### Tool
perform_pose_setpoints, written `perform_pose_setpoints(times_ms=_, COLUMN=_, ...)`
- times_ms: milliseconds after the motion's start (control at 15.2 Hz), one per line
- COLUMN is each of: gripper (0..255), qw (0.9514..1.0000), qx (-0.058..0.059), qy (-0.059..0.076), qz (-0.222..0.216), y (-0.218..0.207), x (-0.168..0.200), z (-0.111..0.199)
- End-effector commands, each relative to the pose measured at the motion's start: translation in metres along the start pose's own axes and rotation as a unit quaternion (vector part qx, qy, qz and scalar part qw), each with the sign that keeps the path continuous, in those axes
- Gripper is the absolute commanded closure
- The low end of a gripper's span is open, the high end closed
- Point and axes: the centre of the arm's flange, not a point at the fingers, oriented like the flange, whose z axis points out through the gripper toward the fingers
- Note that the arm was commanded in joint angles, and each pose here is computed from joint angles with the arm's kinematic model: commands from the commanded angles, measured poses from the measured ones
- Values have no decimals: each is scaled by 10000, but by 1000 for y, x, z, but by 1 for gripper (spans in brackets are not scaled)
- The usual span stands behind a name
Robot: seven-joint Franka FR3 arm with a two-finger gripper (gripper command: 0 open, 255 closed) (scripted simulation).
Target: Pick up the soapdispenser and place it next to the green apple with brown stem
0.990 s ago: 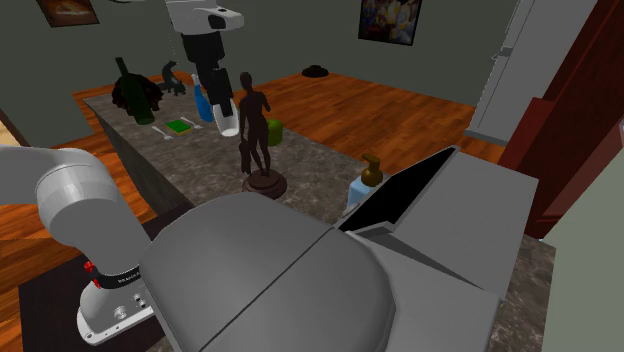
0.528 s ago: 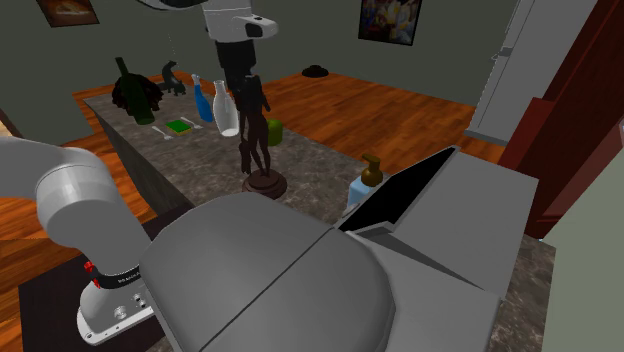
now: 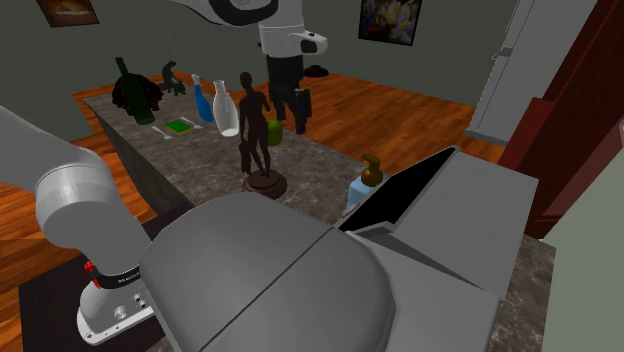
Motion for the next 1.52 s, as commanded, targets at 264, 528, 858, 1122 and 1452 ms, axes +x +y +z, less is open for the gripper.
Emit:
perform_pose_setpoints(times_ms=264, gripper=0, qw=10000, qx=-14, qy=-37, qz=42, y=52, x=58, z=24)
perform_pose_setpoints(times_ms=528, gripper=0, qw=10000, qx=-20, qy=-62, qz=72, y=85, x=98, z=38)
perform_pose_setpoints(times_ms=858, gripper=0, qw=9999, qx=-27, qy=-93, qz=109, y=126, x=146, z=57)
perform_pose_setpoints(times_ms=1122, gripper=0, qw=9999, qx=-28, qy=-97, qz=114, y=132, x=153, z=76)
perform_pose_setpoints(times_ms=1452, gripper=0, qw=9999, qx=-28, qy=-97, qz=114, y=133, x=153, z=100)
